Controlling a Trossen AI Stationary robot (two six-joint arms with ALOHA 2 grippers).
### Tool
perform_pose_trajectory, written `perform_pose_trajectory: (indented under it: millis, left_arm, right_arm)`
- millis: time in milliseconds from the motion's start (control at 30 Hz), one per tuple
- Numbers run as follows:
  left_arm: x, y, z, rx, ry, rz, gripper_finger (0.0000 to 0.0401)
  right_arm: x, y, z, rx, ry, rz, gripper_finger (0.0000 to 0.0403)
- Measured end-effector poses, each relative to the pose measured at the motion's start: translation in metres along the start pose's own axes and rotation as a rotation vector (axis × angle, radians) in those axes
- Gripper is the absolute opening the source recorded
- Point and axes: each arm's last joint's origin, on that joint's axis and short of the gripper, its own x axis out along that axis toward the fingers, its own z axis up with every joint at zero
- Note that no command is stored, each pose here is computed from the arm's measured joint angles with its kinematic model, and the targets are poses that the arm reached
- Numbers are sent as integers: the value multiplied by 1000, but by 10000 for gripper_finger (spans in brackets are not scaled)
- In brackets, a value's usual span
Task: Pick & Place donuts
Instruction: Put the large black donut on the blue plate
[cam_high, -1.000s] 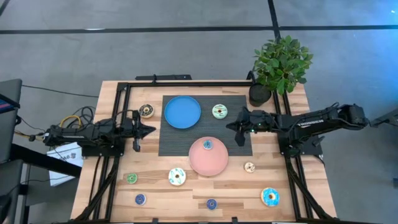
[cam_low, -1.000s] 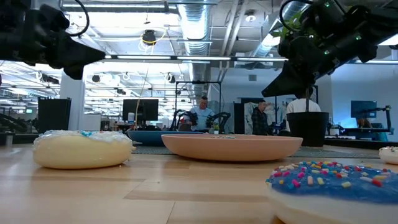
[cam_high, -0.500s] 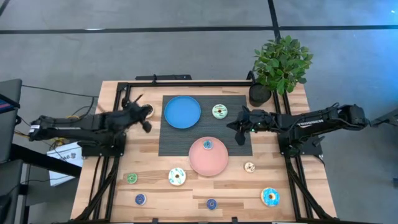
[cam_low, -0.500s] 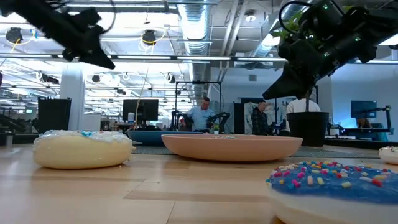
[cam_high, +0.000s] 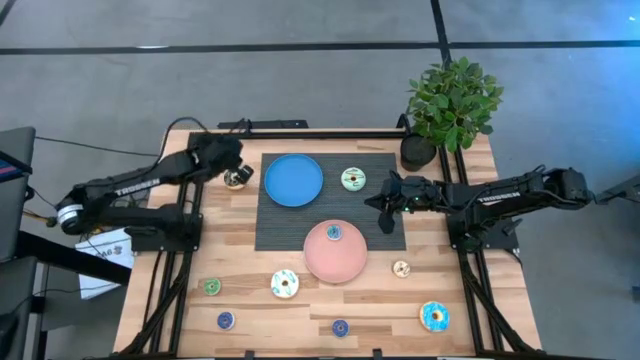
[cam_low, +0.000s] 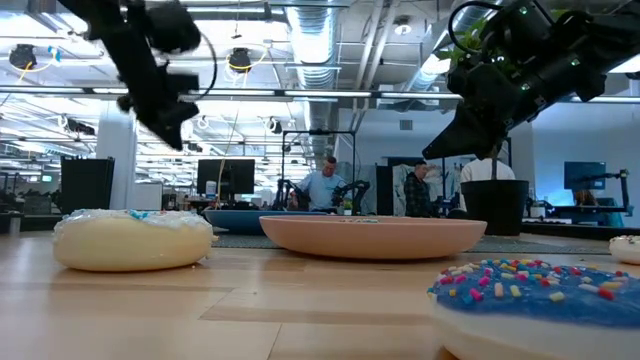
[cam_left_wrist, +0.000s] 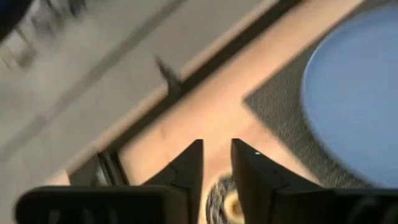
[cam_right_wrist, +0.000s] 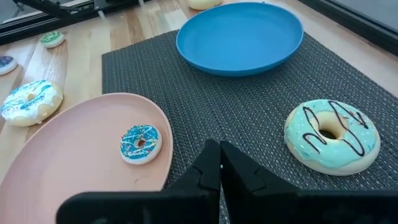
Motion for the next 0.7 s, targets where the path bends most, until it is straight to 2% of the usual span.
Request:
perform_pose_trajectory:
  millis: [167, 400, 567, 700]
  left_arm:
    - [28, 20, -6, -95, 171, -146, 153]
    - [62, 27, -15, -77, 325, -156, 228]
    - [82, 20, -22, -40, 420, -216, 256]
    - [94, 17, -27, -25, 476, -206, 258]
  right_arm:
    - [0, 0, 0, 1, 2, 9, 0]
    - [0, 1, 0, 2, 5, 28, 0]
    - [0, 1, 0, 2, 5, 28, 1]
    - [0, 1, 0, 2, 5, 28, 1]
